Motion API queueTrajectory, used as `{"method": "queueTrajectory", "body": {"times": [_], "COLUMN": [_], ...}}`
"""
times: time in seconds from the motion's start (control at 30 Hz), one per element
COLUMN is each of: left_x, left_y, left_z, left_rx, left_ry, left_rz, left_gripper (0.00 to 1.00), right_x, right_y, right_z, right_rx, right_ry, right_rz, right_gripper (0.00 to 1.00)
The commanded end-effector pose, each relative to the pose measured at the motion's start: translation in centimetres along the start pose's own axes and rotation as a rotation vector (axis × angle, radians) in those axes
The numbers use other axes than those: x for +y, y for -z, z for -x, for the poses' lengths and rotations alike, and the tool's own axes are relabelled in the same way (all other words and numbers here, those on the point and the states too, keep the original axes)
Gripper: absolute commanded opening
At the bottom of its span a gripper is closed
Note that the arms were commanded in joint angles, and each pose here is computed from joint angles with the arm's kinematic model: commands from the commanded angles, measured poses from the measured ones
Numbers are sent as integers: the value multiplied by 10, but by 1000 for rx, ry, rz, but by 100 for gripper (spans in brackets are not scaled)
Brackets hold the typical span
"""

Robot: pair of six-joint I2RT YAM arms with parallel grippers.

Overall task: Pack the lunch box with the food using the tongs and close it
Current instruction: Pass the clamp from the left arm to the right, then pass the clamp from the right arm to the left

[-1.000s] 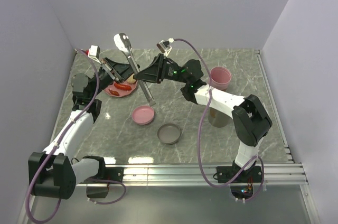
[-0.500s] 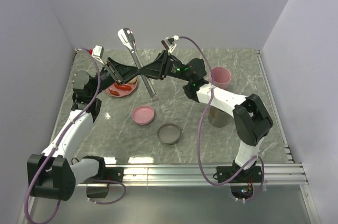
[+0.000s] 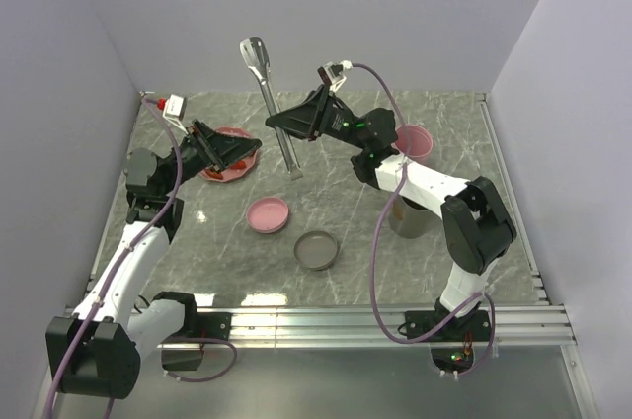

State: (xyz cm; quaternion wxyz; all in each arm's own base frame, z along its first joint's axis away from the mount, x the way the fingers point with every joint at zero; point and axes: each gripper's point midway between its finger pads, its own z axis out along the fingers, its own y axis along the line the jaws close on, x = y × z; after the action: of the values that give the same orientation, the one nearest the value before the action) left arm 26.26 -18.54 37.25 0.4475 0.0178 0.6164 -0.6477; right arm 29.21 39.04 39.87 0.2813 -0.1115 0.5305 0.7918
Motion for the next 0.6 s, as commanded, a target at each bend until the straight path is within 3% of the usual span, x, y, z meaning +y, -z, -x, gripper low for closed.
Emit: {"method": "queueTrajectory", "body": {"times": [0.0, 0.23, 0.3, 0.4, 0.43, 0.47, 0.53, 0.57], "left_x": [-17, -13, -2, 5, 6, 11, 13, 19], "left_y": [4, -1, -2, -2, -1, 4, 11, 20], "left_z": [-4, 2, 1, 12, 14, 22, 33, 42], "left_rx": [17, 15, 25, 34, 39, 20, -3, -21], "left_ry": [-76, -86, -78, -73, -71, -70, -78, -80], "left_rz": [-62, -36, 11, 68, 73, 95, 114, 139], "left_gripper": [63, 65, 66, 66, 66, 66, 66, 66], "right_x": [47, 38, 28, -2, -23, -25, -45, -45], "right_y": [-1, -3, -3, -4, 2, 1, 10, 9], "right_z": [16, 12, 10, 8, 2, 9, 4, 10], "right_rx": [-62, -32, -2, 88, 130, 140, 191, 202], "right_ry": [76, 95, 180, 310, 274, 367, 363, 442], "right_rz": [107, 59, 12, -157, -257, -278, -377, -392], "right_gripper": [49, 49, 47, 46, 46, 46, 47, 47]}}
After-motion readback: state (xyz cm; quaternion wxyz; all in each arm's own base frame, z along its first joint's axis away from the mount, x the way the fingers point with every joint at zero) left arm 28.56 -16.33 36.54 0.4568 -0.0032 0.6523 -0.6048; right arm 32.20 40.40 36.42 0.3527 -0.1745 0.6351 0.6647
